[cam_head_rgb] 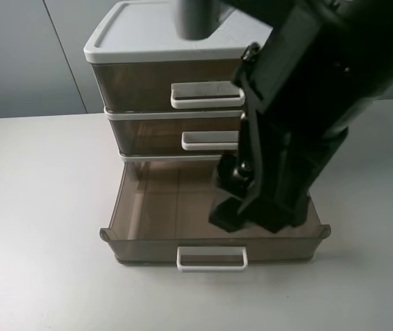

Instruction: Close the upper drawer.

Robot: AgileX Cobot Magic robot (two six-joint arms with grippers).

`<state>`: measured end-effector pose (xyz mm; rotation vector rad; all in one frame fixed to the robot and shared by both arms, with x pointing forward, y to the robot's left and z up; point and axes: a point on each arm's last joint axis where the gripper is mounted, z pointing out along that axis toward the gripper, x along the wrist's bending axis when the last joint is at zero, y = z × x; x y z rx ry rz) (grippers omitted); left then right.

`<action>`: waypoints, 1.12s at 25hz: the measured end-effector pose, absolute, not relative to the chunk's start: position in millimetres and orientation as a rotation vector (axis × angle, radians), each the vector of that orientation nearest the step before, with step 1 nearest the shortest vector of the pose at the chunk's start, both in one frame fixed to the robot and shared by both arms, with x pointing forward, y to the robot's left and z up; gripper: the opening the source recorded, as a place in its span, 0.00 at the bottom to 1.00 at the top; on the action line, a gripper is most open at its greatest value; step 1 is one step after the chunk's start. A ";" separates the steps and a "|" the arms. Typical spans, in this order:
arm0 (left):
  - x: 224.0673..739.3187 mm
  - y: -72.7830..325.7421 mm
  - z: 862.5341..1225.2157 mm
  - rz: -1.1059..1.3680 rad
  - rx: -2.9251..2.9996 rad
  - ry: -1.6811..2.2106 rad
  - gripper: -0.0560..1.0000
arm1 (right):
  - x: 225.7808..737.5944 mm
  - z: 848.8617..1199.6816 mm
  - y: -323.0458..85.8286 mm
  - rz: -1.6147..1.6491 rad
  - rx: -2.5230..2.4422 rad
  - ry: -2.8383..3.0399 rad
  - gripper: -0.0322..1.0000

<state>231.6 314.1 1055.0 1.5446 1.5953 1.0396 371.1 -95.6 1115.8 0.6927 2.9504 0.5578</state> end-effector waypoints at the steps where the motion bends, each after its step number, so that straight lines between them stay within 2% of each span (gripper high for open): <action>1: 231.6 314.1 1055.0 1.040 1.545 1.595 0.76 | 375.5 1123.8 -108.4 0.582 0.771 2.895 0.64; 8: 231.6 314.1 1055.0 1.040 1.545 1.595 0.76 | 399.0 1173.6 -232.3 0.616 1.315 2.272 0.64; 11: 231.6 314.1 1055.0 1.040 1.545 1.595 0.76 | 379.8 1184.4 -276.9 0.592 1.502 1.996 0.64; 13: 231.6 314.1 1055.0 1.040 1.545 1.595 0.76 | 359.6 1180.7 -292.8 0.578 1.566 1.897 0.64; 19: 231.6 314.1 1055.0 1.040 1.545 1.595 0.76 | 302.6 1134.8 -312.5 0.566 1.716 1.687 0.64; 28: 231.6 314.1 1055.0 1.040 1.545 1.595 0.76 | 273.1 1072.4 -311.1 0.627 1.810 1.661 0.64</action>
